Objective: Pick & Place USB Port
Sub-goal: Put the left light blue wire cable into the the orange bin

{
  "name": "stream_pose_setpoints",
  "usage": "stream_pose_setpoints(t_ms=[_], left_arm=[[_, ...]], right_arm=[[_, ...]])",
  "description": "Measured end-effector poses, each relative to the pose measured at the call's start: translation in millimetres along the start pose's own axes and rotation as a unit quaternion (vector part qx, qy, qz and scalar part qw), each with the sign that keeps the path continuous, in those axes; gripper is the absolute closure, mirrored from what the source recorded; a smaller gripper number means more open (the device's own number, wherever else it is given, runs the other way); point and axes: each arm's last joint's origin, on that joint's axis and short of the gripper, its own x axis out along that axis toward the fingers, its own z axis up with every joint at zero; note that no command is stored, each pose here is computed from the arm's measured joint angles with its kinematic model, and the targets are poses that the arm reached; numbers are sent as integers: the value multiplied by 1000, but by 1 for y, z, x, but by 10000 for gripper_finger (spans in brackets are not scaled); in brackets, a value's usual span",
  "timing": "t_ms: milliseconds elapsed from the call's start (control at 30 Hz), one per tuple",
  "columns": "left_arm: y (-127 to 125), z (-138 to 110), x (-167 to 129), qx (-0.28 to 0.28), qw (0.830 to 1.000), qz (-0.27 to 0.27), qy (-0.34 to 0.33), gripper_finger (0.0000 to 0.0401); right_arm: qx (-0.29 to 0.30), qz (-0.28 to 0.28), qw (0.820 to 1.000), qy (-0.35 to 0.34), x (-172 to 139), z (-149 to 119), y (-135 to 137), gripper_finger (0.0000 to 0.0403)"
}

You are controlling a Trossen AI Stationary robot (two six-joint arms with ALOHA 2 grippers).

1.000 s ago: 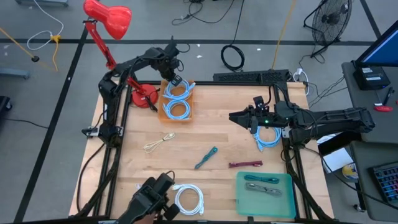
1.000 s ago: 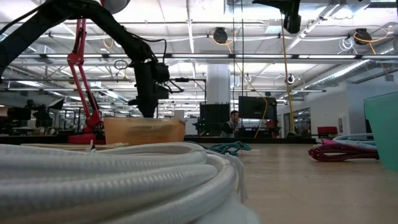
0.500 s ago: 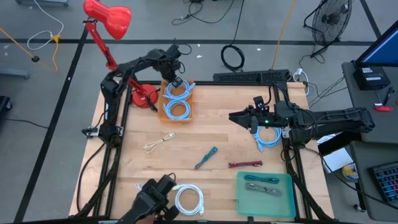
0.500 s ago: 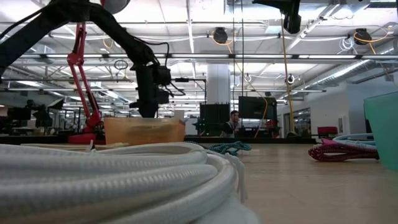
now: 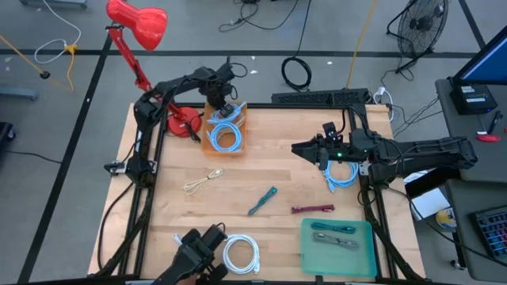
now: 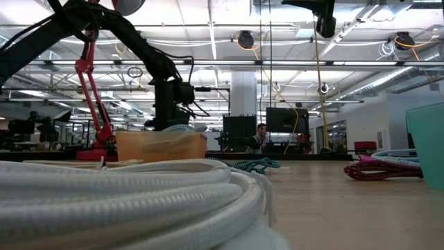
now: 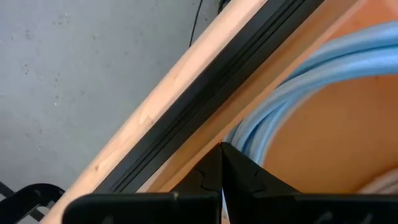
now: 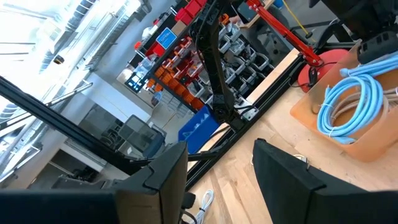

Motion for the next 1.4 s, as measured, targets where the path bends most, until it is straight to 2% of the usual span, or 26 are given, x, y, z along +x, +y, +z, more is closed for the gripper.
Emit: stream_pose_setpoints(t_ms=[133, 500, 567, 667, 700, 867, 1067, 1300, 1400], left_arm=[[2, -2, -9, -8, 1000, 13, -6, 401], [7, -7, -60, -27, 996, 33, -76, 401], [5, -9, -69, -35, 995, 2, -91, 401], [-2, -11, -80, -40, 989, -99, -106, 401], [-8, -12, -81, -34, 987, -117, -104, 401], [-41, -14, -76, 19, 984, -163, -70, 401], [-71, -14, -72, 57, 979, -186, -56, 401], [-67, -12, -62, 39, 981, -186, -38, 401], [-64, -12, -55, 38, 985, -170, -23, 401]], right_arm=[[0, 0, 1000, 0, 0, 0, 0, 232], [-1, 1, 1000, 1, 0, 0, 0, 232], [-1, 1, 1000, 1, 0, 0, 0, 232], [-1, 1, 1000, 1, 0, 0, 0, 232], [-1, 1, 1000, 2, 0, 0, 0, 232], [0, 8, 1000, 9, 0, -1, 0, 232], [0, 10, 1000, 11, 0, -1, 1, 232], [1, 14, 1000, 13, -1, 0, 1, 232], [2, 21, 1000, 18, -2, 0, 2, 232]])
